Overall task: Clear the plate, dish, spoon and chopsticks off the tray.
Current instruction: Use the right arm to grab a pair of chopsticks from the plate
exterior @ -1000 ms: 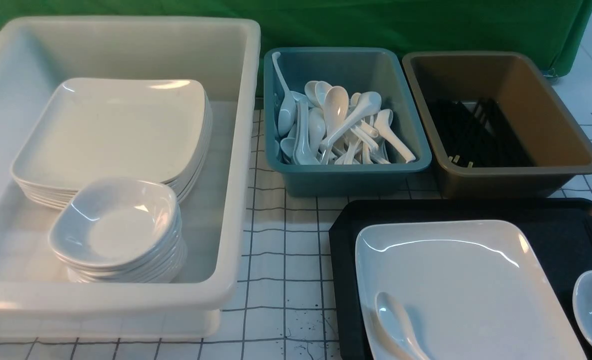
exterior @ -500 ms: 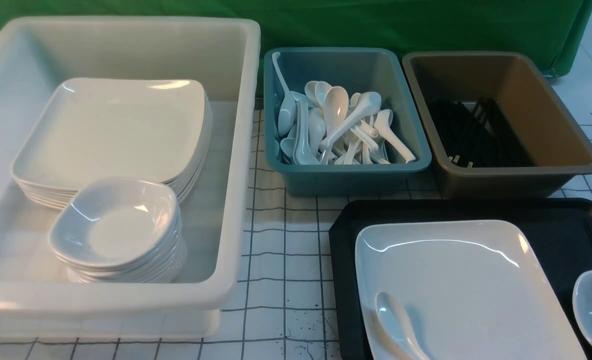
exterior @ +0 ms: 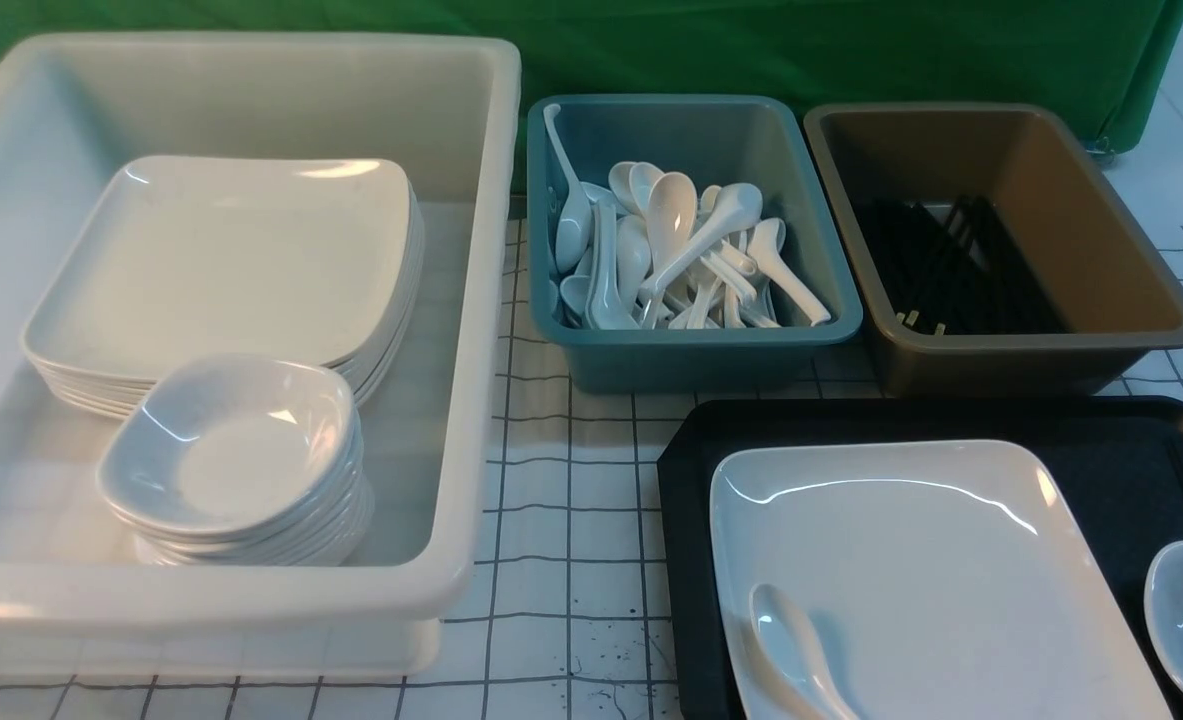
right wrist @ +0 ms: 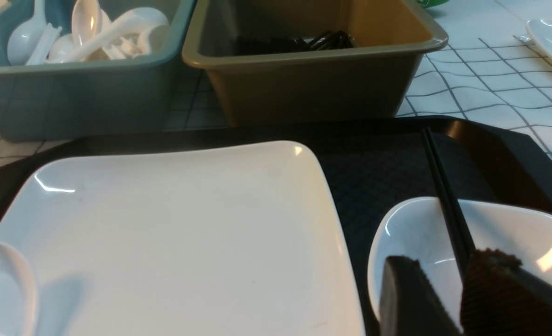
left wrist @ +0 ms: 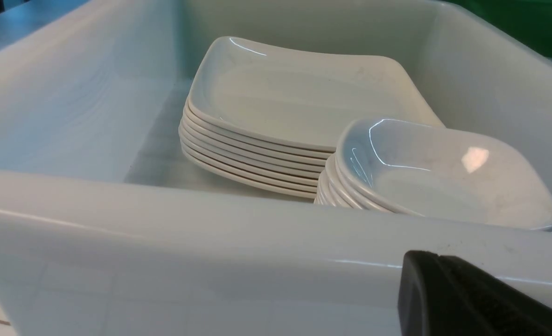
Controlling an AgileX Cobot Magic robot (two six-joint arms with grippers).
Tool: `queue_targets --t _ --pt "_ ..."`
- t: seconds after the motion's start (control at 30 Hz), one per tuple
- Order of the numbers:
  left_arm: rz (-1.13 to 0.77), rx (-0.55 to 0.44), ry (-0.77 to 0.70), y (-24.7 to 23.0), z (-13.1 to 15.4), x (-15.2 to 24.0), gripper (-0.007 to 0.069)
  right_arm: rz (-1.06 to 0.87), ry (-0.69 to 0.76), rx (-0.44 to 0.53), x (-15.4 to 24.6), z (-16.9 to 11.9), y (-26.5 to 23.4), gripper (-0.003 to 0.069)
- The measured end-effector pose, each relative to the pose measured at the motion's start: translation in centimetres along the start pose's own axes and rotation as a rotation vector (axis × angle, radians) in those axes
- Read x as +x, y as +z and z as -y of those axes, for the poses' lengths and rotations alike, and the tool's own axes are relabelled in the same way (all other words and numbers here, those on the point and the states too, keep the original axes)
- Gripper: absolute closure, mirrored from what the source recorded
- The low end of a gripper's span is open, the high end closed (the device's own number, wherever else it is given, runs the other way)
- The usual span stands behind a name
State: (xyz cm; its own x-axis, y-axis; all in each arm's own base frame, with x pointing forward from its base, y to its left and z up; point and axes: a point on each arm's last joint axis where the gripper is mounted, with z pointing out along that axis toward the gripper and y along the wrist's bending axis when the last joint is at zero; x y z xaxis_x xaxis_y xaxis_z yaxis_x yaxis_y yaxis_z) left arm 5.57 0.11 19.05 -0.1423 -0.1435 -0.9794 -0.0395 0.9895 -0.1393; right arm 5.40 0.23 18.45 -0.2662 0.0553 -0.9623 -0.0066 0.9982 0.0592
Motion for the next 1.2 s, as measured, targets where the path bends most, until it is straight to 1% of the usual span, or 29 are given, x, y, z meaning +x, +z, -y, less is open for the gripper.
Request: queue_targets --t 0.57,0.63,0.67,0.7,0.73,0.77,0.8,0.83,0.87,1.07,1.13,1.2 --pt "0.000 0.000 0.001 0.00 0.00 0.00 0.0620 0.000 0.001 0.000 0.00 0.00 0.00 0.0414" --pt "0.000 0.000 0.001 0.00 0.00 0.00 0.0620 0.000 0.091 -0.010 -0.01 -0.09 0.00 0.0414" --pt "0.000 0.000 0.001 0.00 0.00 0.00 0.0620 0.000 0.169 -0.024 -0.02 -0.22 0.00 0.0414" --pt "0.000 0.000 0.001 0.00 0.00 0.00 0.0620 -0.003 0.338 -0.049 -0.05 -0.45 -0.01 0.0414" --pt "0.000 0.000 0.001 0.00 0.00 0.00 0.0620 -0.004 0.365 -0.054 -0.05 -0.48 -0.01 0.0414" --pt "0.000 0.000 0.001 0.00 0.00 0.00 0.0620 -0.012 0.554 -0.078 -0.07 -0.70 -0.02 0.0414" --pt "0.000 0.000 0.001 0.00 0.00 0.00 0.0620 -0.017 0.673 -0.090 -0.10 -0.81 -0.03 0.0414" --pt "0.000 0.000 0.001 0.00 0.00 0.00 0.0620 -0.019 0.699 -0.091 -0.10 -0.82 -0.03 0.0414" --pt "0.000 0.000 0.001 0.00 0.00 0.00 0.0620 -0.024 0.772 -0.098 -0.07 -0.88 -0.02 0.0414" --pt "0.000 0.000 0.000 0.00 0.00 0.00 0.0620 -0.009 0.883 -0.107 -0.18 -0.87 0.02 0.0414" --pt "0.000 0.000 0.000 0.00 0.00 0.00 0.0620 -0.004 0.888 -0.108 -0.23 -0.86 0.02 0.0417" --pt "0.000 0.000 0.000 0.00 0.00 0.00 0.0620 -0.003 0.876 -0.108 -0.21 -0.86 0.03 0.0440"
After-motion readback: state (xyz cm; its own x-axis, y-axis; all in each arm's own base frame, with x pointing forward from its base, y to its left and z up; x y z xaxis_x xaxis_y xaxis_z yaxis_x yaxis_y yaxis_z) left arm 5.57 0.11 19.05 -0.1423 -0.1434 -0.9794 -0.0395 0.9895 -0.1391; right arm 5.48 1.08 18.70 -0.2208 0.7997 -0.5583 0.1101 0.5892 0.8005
